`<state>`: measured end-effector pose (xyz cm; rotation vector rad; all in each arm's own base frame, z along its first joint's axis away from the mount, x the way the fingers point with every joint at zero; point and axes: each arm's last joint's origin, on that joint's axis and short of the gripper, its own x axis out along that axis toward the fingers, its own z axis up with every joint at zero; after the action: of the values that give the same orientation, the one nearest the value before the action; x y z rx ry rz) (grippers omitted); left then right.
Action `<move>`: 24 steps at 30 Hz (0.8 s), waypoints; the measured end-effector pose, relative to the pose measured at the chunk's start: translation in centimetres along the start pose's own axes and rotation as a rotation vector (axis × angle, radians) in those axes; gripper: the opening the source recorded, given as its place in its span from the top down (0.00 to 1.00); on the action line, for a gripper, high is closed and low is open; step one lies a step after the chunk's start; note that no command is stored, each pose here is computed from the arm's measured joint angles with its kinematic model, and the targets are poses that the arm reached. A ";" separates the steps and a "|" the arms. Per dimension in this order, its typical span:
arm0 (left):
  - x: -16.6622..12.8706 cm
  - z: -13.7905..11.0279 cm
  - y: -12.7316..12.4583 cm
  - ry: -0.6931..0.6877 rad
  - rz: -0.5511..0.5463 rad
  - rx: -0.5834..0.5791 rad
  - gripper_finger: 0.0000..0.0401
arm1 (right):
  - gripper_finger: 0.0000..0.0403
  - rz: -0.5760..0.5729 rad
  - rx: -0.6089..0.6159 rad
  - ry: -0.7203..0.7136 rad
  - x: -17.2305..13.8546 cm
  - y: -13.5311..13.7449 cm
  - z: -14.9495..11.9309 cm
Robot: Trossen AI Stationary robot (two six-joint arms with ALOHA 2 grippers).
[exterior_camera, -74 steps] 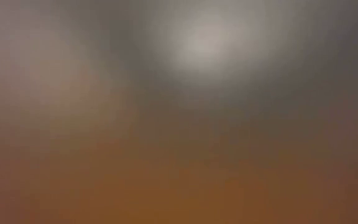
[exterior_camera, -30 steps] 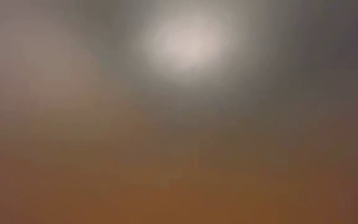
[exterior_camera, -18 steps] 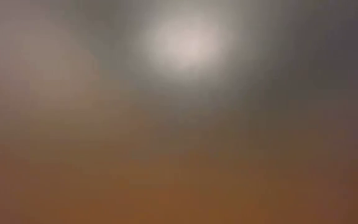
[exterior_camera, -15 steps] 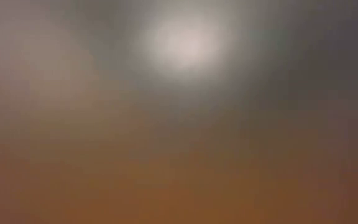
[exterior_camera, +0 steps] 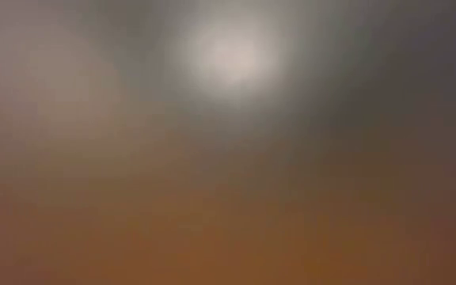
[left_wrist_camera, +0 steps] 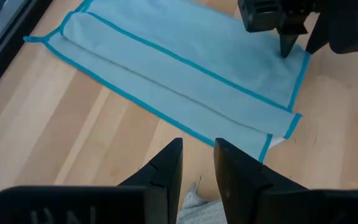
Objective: Roll microfiber towels into tight, uniform cylinder then place into a basket
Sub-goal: Fold the blue towel
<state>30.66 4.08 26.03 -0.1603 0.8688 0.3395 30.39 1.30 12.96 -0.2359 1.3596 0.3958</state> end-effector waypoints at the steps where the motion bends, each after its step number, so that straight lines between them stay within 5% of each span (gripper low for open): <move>1: 0.0 0.0 0.0 0.003 0.001 0.000 0.79 | 0.59 -0.018 0.000 -0.002 0.0 -0.1 0.1; 6: 0.0 0.0 0.0 0.004 0.001 0.001 0.79 | 0.68 -0.061 0.029 -0.012 0.0 -0.2 0.2; 13: 0.0 -0.1 0.0 0.012 0.002 0.002 0.79 | 0.96 -0.079 0.130 -0.032 0.0 -0.4 0.4; 24: 0.0 -0.1 0.0 0.012 0.002 0.003 0.79 | 0.98 -0.014 0.284 -0.170 -2.2 -2.2 -0.1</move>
<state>30.57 4.05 25.95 -0.1592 0.8816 0.3392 30.88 -1.00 14.95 0.0235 1.2291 0.2018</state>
